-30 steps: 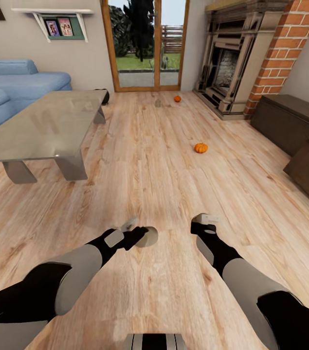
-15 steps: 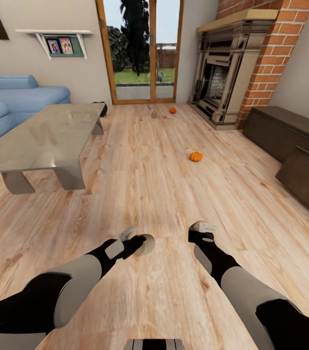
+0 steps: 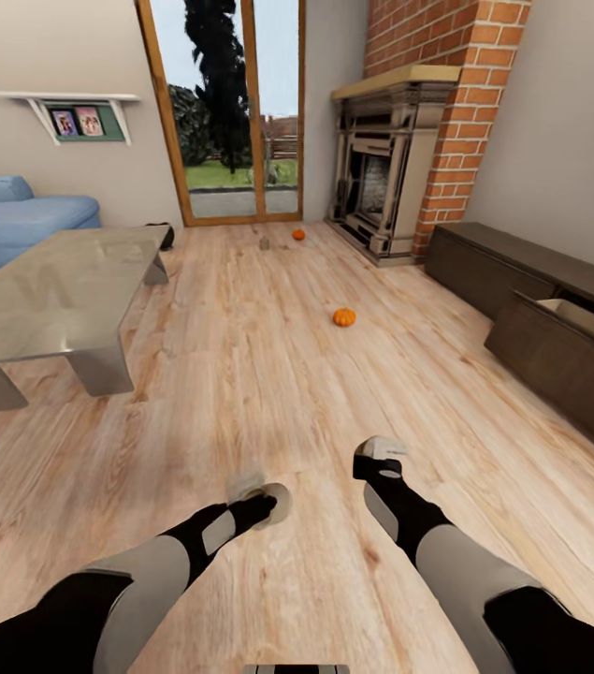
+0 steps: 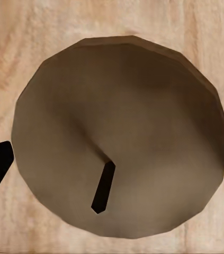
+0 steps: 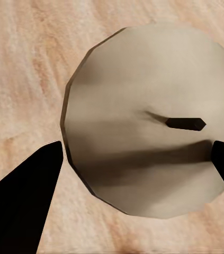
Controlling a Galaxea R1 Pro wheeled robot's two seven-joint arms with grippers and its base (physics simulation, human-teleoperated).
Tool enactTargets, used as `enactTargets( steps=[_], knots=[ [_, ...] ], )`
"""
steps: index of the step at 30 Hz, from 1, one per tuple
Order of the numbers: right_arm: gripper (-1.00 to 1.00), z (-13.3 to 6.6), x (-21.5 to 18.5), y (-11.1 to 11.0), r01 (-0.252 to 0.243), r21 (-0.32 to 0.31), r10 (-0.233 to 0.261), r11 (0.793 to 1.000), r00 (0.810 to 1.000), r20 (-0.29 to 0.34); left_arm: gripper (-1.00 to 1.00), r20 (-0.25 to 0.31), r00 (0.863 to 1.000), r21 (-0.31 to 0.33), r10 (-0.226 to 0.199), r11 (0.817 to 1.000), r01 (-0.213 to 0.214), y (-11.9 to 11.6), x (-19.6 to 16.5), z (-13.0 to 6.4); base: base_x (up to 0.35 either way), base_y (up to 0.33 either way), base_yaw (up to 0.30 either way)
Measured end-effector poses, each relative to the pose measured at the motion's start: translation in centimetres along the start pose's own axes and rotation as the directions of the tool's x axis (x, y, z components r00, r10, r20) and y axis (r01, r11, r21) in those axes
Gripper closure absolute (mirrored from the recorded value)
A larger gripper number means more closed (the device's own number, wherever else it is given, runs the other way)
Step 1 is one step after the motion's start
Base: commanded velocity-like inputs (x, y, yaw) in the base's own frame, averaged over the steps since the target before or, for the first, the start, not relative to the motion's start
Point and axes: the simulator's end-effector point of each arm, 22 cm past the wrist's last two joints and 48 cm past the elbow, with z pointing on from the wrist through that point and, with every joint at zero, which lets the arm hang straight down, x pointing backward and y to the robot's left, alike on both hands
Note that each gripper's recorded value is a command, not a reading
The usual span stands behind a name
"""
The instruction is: Place each of the two pumpkins and all three candles from the living room inside a cabinet in the living room (use any cabinet), then make sure every cabinet is closed, and position the cauldron so it is next to a table in the living room.
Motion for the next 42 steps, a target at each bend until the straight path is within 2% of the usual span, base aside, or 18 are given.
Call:
enactTargets(
  steps=[4, 7, 13, 19, 23, 26, 27, 28, 29, 31, 35, 39, 42],
  knots=[
    [1.00, -0.6, -0.1, 0.1, 0.002, 0.001, -0.002, 1.000, 1.000, 0.007, 1.00, 0.023, 1.000, 0.005, 0.018, 1.000, -0.018, -0.1, -0.2, -0.6, 0.000, 0.000, -0.140],
    [1.00, -0.9, -0.5, -0.4, -0.009, 0.010, 0.008, 1.000, 0.999, 0.041, 1.00, 0.064, 0.998, 0.007, 0.027, 1.000, -0.028, -0.4, -1.3, -1.0, 0.000, 0.000, -0.032],
    [1.00, -1.7, -1.3, -0.8, -0.011, 0.018, 0.009, 1.000, 0.997, 0.081, 1.00, 0.094, 0.995, 0.013, 0.032, 0.999, -0.034, -0.9, -2.5, -2.0, 0.000, 0.000, -0.005],
    [1.00, -2.5, -1.7, -0.8, -0.014, 0.017, 0.012, 1.000, 0.996, 0.091, 1.00, 0.116, 0.993, 0.021, 0.037, 0.999, -0.040, -1.6, -3.5, -2.9, 0.000, 0.000, 0.000],
    [1.00, -3.2, -0.8, 0.3, -0.019, 0.005, 0.019, 1.000, 0.997, 0.078, 1.00, 0.131, 0.990, 0.025, 0.040, 0.999, -0.044, -2.0, -4.2, -3.6, 0.000, 0.000, 0.000],
    [1.00, -3.6, 0.5, 0.2, -0.016, 0.013, 0.016, 1.000, 0.998, 0.067, 1.00, 0.142, 0.989, 0.029, 0.043, 0.998, -0.047, -2.3, -4.6, -4.0, 0.000, 0.000, 0.000],
    [1.00, -3.7, 1.2, -0.1, -0.018, 0.019, 0.017, 1.000, 0.998, 0.060, 1.00, 0.146, 0.988, 0.031, 0.043, 0.998, -0.048, -2.4, -4.8, -4.2, 0.000, 0.000, 0.000],
    [1.00, -3.9, 3.2, -0.5, 0.009, 0.026, -0.010, 1.000, 0.999, 0.031, 1.00, 0.148, 0.988, 0.033, 0.044, 0.998, -0.050, -2.6, -4.9, -4.4, 0.000, 0.000, 0.000],
    [1.00, -4.0, 4.8, -1.2, -0.013, 0.042, 0.013, 0.999, 1.000, 0.002, 1.00, 0.152, 0.987, 0.035, 0.045, 0.998, -0.051, -2.8, -5.0, -4.5, 0.000, 0.000, 0.000],
    [1.00, -4.3, 4.1, -1.1, 0.007, 0.038, -0.008, 0.999, 0.999, 0.031, 1.00, 0.159, 0.986, 0.038, 0.046, 0.998, -0.053, -3.1, -5.3, -4.9, 0.000, 0.000, 0.000],
    [1.00, -4.8, 3.0, -1.5, -0.015, 0.043, 0.011, 0.999, 0.996, 0.086, 1.00, 0.172, 0.984, 0.045, 0.050, 0.997, -0.058, -3.6, -5.9, -5.5, 0.000, 0.000, 0.000],
    [1.00, -5.2, 3.0, -2.2, -0.021, 0.054, 0.016, 0.998, 0.995, 0.097, 1.00, 0.186, 0.981, 0.051, 0.052, 0.997, -0.063, -4.1, -6.5, -6.2, 0.000, 0.000, 0.000],
    [1.00, -5.5, 4.0, -3.2, -0.022, 0.071, 0.016, 0.997, 0.997, 0.077, 1.00, 0.195, 0.979, 0.055, 0.055, 0.996, -0.066, -4.4, -6.9, -6.7, 0.000, 0.000, 0.000]
  ],
)
